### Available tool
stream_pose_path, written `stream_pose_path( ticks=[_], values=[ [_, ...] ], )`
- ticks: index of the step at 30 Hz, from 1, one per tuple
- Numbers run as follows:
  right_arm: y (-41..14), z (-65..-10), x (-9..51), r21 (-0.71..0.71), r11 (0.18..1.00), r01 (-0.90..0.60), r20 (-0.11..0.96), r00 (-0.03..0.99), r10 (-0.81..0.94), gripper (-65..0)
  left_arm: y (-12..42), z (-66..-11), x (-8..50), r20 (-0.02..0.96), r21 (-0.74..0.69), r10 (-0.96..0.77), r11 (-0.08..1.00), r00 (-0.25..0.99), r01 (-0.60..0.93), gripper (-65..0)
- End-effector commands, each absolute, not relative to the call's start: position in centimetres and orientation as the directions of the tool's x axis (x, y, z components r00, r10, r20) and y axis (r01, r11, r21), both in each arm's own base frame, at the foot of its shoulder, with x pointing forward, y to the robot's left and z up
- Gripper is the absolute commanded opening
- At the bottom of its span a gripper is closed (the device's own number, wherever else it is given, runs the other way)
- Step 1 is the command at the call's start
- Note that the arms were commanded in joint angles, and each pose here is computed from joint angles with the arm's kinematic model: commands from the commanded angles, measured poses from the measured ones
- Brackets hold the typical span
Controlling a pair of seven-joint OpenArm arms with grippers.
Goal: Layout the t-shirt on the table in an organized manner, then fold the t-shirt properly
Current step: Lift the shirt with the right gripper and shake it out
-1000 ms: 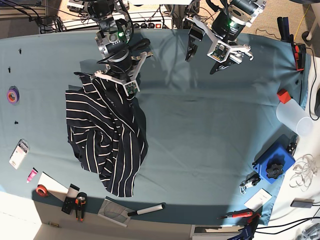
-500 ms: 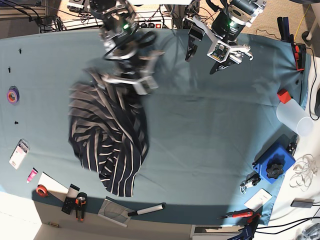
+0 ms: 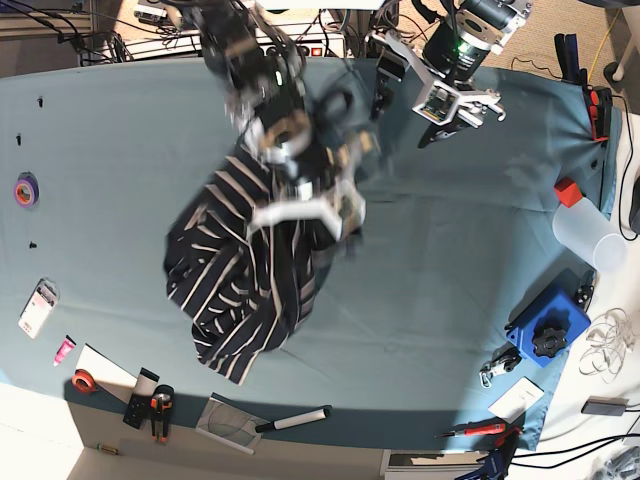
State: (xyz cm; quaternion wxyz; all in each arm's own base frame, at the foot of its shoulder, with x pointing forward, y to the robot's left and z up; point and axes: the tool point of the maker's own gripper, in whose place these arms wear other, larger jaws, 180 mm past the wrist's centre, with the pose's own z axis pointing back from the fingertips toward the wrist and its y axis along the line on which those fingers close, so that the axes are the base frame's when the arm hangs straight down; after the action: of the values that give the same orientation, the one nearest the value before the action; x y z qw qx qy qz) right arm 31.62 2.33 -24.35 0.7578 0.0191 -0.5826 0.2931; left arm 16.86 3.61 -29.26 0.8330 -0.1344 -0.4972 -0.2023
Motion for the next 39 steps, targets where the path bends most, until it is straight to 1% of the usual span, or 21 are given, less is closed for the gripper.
stream_pose_path(
  ticks=[1,2,4,7,9,14,17,19,23,28,32,36,39],
  values=[
    [2.5,-21.6,32.6,-0.28,0.851,-0.444,0.932,0.088,0.352,-65.0,3.5,-28.2,17.1,0.902,-0.026,-0.181,0.884,0.392,0.467,-23.5],
    [2.8,-20.8,33.1,-0.229,0.862,-0.452,0.951,0.085,0.296,-65.0,3.5,-28.2,17.1,0.902,-0.026,-0.181,0.884,0.392,0.467,-23.6],
    [4.1,-19.0,33.4,-0.149,0.845,-0.513,0.977,0.057,0.207,-65.0,3.5,-28.2,17.1,0.902,-0.026,-0.181,0.884,0.392,0.467,-23.6],
    [6.2,-16.4,33.1,-0.079,0.792,-0.606,0.995,0.004,0.102,-65.0,3.5,-28.2,17.1,0.902,-0.026,-0.181,0.884,0.392,0.467,-23.5],
    [6.7,-14.7,33.4,-0.05,0.786,-0.617,0.999,-0.02,0.047,-65.0,3.5,-28.2,17.1,0.902,-0.026,-0.181,0.884,0.392,0.467,-23.6],
    [6.7,-11.9,34.5,-0.086,0.786,-0.612,0.995,-0.096,0.034,-65.0,3.5,-28.2,17.1,0.902,-0.026,-0.181,0.884,0.393,0.467,-23.6],
    [5.8,-11.2,35.5,-0.147,0.816,-0.559,0.987,-0.133,0.086,-65.0,3.5,-28.2,17.1,0.902,-0.026,-0.181,0.884,0.392,0.467,-23.6],
    [4.3,-10.7,36.5,-0.156,0.853,-0.498,0.985,-0.14,0.098,-65.0,3.5,-28.2,17.1,0.902,-0.026,-0.181,0.884,0.392,0.467,-23.6],
    [0.0,-9.9,38.5,-0.129,0.914,-0.385,0.988,-0.128,0.086,-65.0,3.5,-28.2,17.1,0.902,-0.026,-0.181,0.884,0.393,0.467,-23.6],
    [-7.2,-10.1,39.8,-0.013,0.97,-0.244,0.996,-0.092,-0.01,-65.0,3.5,-28.2,17.1,0.902,-0.026,-0.18,0.884,0.393,0.467,-23.6],
    [-12.8,-11.1,39.8,0.039,0.989,-0.144,0.998,-0.052,-0.047,-65.0,3.5,-28.2,17.1,0.902,-0.026,-0.18,0.884,0.393,0.467,-23.5],
    [-16.8,-12.6,39.2,-0.016,0.998,-0.058,1.0,-0.002,0.016,-65.0,3.5,-28.2,17.1,0.902,-0.026,-0.18,0.884,0.392,0.467,-23.5],
    [-18.4,-13.9,38.7,-0.09,0.996,-0.028,0.995,0.043,0.091,-65.0,3.5,-28.2,17.1,0.902,-0.026,-0.18,0.884,0.392,0.467,-23.6]
  ],
)
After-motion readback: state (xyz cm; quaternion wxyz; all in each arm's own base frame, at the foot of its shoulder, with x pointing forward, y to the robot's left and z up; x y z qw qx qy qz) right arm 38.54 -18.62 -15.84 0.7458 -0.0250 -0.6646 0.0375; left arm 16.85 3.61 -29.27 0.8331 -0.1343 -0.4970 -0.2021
